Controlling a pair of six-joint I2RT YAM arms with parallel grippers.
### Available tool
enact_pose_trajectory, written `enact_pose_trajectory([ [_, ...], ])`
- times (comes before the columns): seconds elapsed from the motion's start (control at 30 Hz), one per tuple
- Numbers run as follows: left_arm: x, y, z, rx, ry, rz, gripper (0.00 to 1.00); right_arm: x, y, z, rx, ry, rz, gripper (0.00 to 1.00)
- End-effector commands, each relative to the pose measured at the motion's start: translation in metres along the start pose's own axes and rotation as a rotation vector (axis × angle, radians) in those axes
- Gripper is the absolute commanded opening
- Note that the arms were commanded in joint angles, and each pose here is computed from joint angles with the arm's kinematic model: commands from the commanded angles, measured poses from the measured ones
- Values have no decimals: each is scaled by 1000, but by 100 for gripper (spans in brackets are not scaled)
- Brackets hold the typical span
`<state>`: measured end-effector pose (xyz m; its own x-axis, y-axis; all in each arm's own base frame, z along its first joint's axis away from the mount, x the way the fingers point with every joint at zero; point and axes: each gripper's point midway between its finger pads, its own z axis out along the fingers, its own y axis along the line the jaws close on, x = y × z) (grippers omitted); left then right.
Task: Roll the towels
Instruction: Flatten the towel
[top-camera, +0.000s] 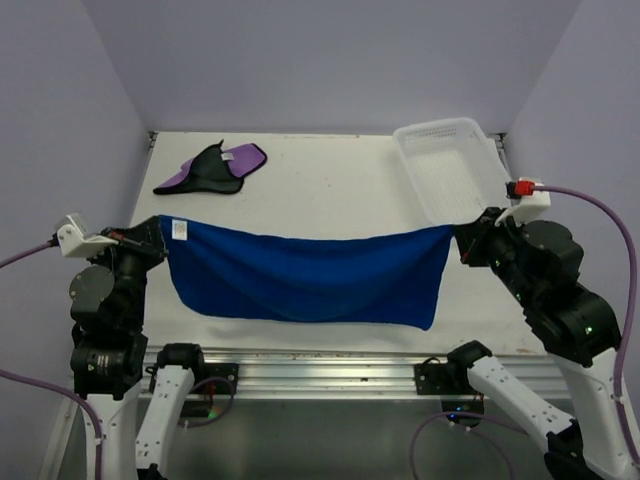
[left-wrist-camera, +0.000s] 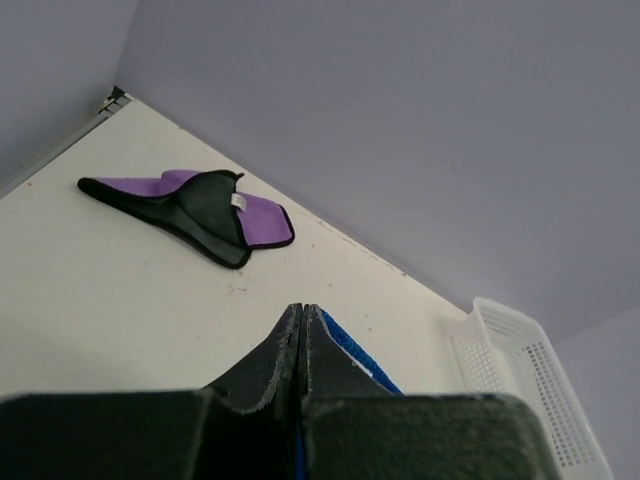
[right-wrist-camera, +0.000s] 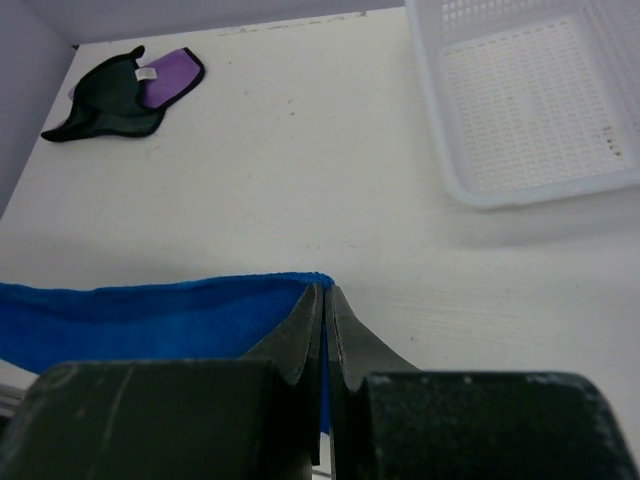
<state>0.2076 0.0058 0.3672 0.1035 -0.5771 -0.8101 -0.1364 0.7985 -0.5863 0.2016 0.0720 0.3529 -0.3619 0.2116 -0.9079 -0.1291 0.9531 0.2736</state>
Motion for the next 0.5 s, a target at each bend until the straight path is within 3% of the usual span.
enact_pose_trajectory([
  [0.0, 14, 13, -3, -47, 49, 0, 0, 21, -15, 4, 86, 101, -14, 0],
  [0.17, 72, 43, 29, -109, 159, 3, 0, 65, -28, 60, 178, 224, -52, 0],
  [0.3, 106, 59, 58, -137, 210, 5, 0, 75, -34, 110, 237, 229, -97, 0],
  [0.47, 121, 63, 102, -163, 222, -3, 0, 75, -49, 170, 279, 265, -82, 0],
])
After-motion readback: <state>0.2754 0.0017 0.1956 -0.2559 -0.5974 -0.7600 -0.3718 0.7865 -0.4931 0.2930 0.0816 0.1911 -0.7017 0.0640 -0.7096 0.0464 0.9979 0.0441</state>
